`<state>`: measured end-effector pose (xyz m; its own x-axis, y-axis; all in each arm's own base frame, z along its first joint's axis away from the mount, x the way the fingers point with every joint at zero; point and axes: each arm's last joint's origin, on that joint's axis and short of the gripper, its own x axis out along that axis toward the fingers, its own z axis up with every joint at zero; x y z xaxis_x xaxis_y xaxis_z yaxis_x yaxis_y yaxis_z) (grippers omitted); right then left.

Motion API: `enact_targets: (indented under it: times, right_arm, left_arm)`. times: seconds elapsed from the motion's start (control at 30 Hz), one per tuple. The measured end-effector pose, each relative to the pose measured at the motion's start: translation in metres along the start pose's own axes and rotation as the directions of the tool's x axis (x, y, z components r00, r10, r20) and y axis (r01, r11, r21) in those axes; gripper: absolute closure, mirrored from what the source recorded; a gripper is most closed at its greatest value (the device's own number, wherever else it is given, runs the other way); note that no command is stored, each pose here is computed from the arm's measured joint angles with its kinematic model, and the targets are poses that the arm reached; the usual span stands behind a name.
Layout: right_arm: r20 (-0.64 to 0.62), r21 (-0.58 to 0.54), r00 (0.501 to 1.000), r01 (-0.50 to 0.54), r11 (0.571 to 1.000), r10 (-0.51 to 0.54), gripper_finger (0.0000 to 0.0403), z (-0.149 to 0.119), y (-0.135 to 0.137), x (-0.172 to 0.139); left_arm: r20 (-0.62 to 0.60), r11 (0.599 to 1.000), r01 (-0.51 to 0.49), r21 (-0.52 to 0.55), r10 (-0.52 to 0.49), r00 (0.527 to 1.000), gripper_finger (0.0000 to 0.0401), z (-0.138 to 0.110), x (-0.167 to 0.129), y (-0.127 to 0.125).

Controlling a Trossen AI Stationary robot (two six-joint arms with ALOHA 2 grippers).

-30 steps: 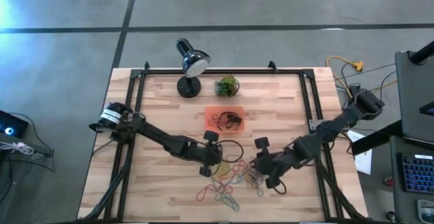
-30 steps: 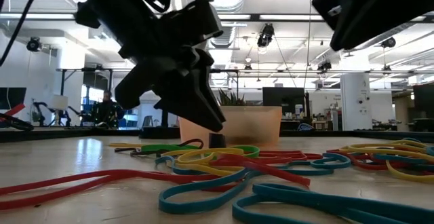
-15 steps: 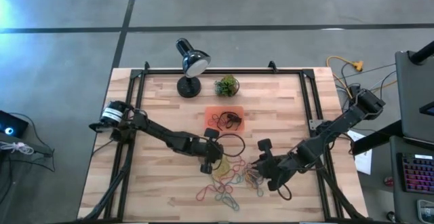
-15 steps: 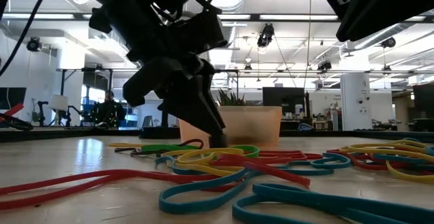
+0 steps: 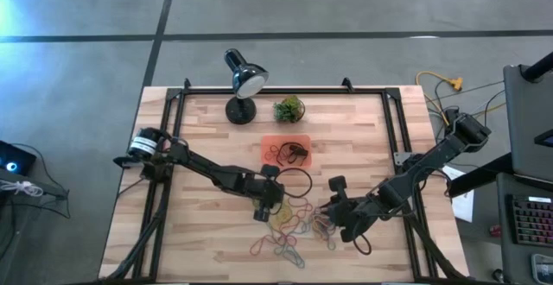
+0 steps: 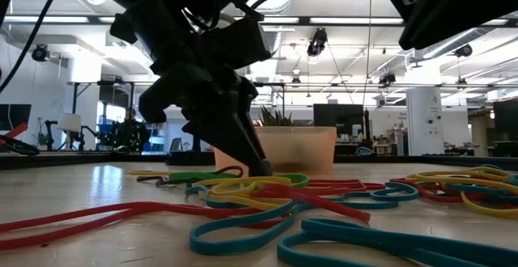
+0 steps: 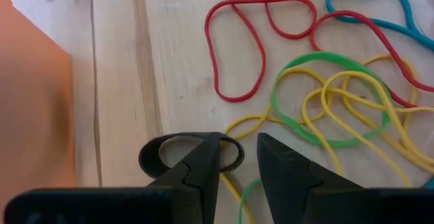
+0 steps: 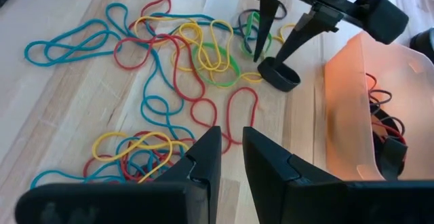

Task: Pick and place rubber bands into bin
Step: Put the black rubber band into the orange bin

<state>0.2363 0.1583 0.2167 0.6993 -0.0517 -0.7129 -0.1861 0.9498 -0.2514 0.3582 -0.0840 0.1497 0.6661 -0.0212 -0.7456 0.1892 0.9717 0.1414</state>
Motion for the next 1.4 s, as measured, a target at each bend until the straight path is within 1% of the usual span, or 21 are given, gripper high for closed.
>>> enact_targets:
  times: [0.33, 0.4, 0.63, 0.73, 0.9, 0.93, 1.2, 1.4]
  right_arm:
    - [-0.001, 0.0, 1.0, 0.0, 1.0, 0.0, 0.0346, 0.0, 0.0, 0.0]
    - [-0.001, -0.001, 1.0, 0.0, 1.0, 0.0, 0.0346, 0.0, 0.0, 0.0]
    - [0.0, -0.001, 1.0, 0.003, 1.0, -0.003, 0.0346, 0.0, 0.0, 0.0]
    - [0.003, -0.001, 1.0, 0.026, 1.0, -0.026, 0.0346, 0.0, -0.001, 0.0]
    - [0.003, -0.001, 1.0, 0.026, 1.0, -0.026, 0.0346, -0.001, -0.001, 0.0]
    - [0.003, -0.001, 1.0, 0.026, 1.0, -0.026, 0.0346, 0.0, -0.001, 0.0]
    - [0.002, -0.002, 1.0, 0.027, 1.0, -0.027, 0.0346, -0.001, -0.001, 0.0]
    - [-0.013, -0.006, 0.999, 0.03, 1.0, -0.03, 0.0346, -0.002, -0.001, 0.001]
  left_arm:
    - [-0.001, 1.0, -0.001, -0.004, 0.001, 1.0, 0.0317, 0.0, 0.0, 0.001]
    - [-0.002, 1.0, -0.003, -0.027, 0.003, 1.0, 0.0317, 0.0, 0.0, 0.002]
    - [-0.032, 0.998, -0.011, -0.061, 0.009, 0.999, 0.0319, -0.004, 0.001, 0.006]
    - [-0.05, 0.998, -0.012, -0.06, 0.009, 0.999, 0.0335, -0.005, 0.001, 0.007]
    - [-0.055, 0.998, -0.04, -0.057, 0.037, 0.998, 0.0389, -0.006, 0.001, 0.008]
    - [-0.055, 0.997, -0.044, -0.057, 0.04, 0.998, 0.0395, -0.006, 0.001, 0.008]
    - [-0.047, 0.997, -0.061, -0.057, 0.058, 0.997, 0.04, -0.004, -0.001, 0.008]
    - [0.027, 0.997, -0.052, -0.06, 0.054, 0.998, 0.0401, 0.012, -0.018, 0.006]
